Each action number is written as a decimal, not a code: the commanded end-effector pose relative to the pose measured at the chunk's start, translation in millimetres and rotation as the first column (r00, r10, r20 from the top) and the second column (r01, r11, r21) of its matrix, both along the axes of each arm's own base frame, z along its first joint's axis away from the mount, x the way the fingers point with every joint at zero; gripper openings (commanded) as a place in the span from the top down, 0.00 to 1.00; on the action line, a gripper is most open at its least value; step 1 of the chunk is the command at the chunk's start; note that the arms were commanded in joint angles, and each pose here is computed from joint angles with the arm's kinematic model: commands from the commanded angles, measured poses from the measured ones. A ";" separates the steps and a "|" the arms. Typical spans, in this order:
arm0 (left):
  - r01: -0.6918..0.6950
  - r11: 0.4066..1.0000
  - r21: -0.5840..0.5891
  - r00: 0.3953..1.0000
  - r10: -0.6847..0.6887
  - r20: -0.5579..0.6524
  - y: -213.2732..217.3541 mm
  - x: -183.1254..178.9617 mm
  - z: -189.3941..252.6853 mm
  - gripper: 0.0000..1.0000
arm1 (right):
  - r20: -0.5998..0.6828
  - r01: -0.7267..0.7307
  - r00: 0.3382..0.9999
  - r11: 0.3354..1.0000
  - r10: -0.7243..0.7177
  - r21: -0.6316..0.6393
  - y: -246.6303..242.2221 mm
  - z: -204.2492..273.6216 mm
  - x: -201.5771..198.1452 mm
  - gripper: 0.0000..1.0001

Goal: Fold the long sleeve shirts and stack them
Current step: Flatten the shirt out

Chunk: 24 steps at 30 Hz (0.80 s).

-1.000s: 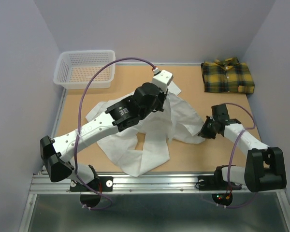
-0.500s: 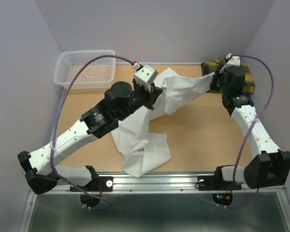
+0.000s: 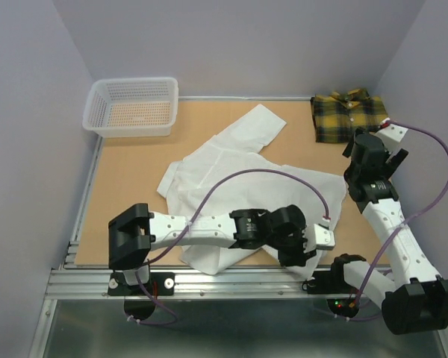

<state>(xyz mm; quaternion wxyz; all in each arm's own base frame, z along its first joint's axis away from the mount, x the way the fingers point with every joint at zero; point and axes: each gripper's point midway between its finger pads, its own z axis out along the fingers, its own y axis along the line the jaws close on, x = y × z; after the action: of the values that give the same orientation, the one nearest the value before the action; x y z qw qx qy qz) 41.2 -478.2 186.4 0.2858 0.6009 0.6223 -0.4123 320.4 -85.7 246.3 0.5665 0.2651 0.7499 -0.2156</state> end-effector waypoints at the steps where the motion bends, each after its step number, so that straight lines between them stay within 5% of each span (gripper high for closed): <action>1: 0.173 0.978 -0.119 0.981 -0.160 0.114 2.4 -26.6 57.5 0.65 | 0.169 0.207 0.965 0.978 -0.200 -0.027 -28.0 54.6 -22.5 0.01; 2: 0.180 0.976 -0.120 0.978 -0.165 0.124 3.5 -27.1 58.7 0.62 | 0.170 0.188 0.969 0.982 -0.181 -0.025 -26.1 56.6 -20.0 0.01; 6: 0.159 0.979 -0.128 0.979 -0.140 0.147 10.2 -22.8 63.8 0.23 | 0.172 0.007 0.985 1.000 -0.010 0.017 -1.1 58.7 1.4 0.01; 9: 0.055 0.988 -0.143 0.987 -0.032 0.159 18.7 -3.4 70.8 0.12 | 0.131 -0.181 0.977 0.979 0.168 0.095 31.0 45.6 18.3 0.02; 15: -0.339 0.921 -0.193 0.937 0.349 0.017 68.2 118.2 74.9 0.12 | -0.048 -0.316 0.935 0.885 0.353 0.343 80.9 -23.9 17.7 0.09; 19: -0.708 0.693 -0.133 0.704 0.707 -0.063 130.9 223.1 55.5 0.12 | -0.140 -0.260 0.922 0.844 0.362 0.469 94.4 -77.6 4.7 0.25; 24: -0.969 0.248 -0.014 0.248 0.960 -0.133 231.4 326.2 5.5 0.13 | -0.243 -0.136 0.915 0.814 0.321 0.565 101.1 -131.6 -4.6 0.50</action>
<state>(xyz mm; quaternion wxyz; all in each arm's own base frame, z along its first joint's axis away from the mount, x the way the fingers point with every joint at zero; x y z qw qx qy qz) 317.5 -298.6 212.0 0.4616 0.2220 0.8196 -0.2566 327.4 4.0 153.9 0.4213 0.2380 0.8751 0.0091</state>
